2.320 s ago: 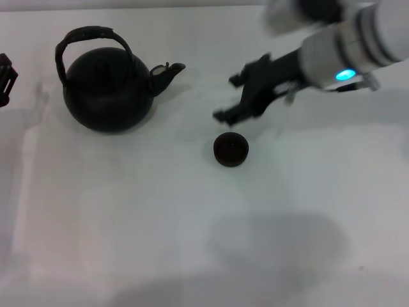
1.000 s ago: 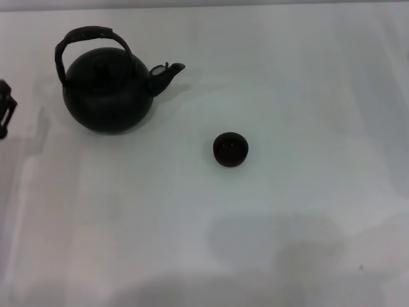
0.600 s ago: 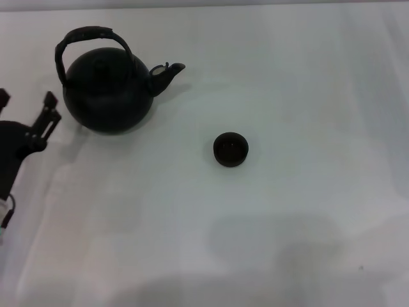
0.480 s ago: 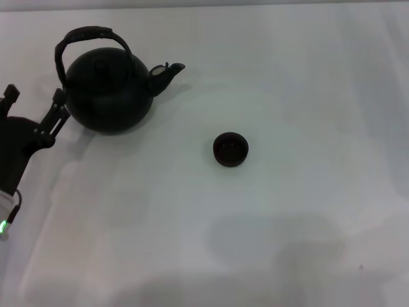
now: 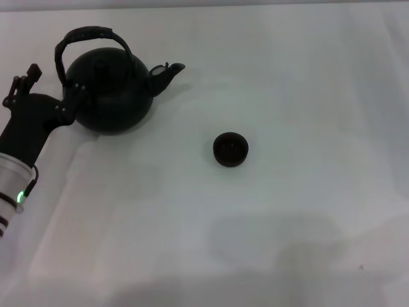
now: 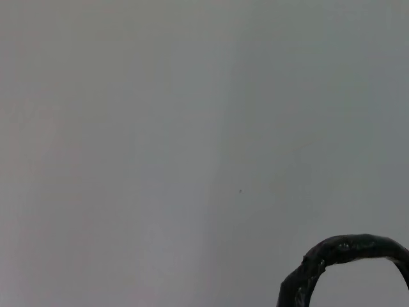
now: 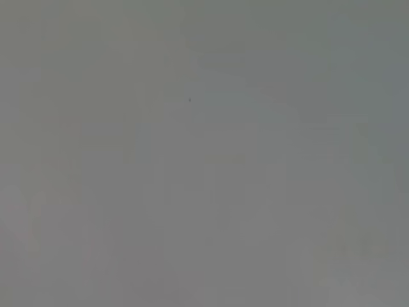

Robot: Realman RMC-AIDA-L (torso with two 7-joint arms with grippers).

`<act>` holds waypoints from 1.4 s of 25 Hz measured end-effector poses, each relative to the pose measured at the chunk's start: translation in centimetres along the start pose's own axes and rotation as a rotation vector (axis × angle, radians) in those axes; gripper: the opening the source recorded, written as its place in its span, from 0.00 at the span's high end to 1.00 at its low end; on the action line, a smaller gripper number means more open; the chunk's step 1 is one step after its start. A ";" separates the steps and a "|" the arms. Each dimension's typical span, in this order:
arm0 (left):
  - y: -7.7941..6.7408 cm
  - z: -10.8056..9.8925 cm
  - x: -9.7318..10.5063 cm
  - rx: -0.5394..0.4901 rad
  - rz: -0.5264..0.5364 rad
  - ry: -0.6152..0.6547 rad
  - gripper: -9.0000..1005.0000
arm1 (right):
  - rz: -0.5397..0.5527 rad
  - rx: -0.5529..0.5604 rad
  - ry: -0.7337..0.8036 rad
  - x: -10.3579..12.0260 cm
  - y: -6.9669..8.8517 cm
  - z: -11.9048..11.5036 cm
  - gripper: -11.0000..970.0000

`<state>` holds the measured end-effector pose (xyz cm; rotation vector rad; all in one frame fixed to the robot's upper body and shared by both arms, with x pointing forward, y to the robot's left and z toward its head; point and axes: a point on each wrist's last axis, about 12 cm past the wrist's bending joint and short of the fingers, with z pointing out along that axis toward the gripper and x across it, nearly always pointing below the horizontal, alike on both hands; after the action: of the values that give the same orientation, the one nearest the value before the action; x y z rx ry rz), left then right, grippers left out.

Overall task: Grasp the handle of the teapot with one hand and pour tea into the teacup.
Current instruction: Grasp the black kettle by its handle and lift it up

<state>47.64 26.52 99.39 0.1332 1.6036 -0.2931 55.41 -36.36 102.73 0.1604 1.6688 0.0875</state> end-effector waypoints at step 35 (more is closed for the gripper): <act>0.4 2.8 -0.4 -0.014 0.020 0.052 0.47 | 0.024 -0.003 -0.001 -0.1 0.2 0.2 0.13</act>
<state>50.44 26.21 99.67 0.1469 1.6548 -0.2651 55.66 -36.19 102.83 0.1776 1.6662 0.1079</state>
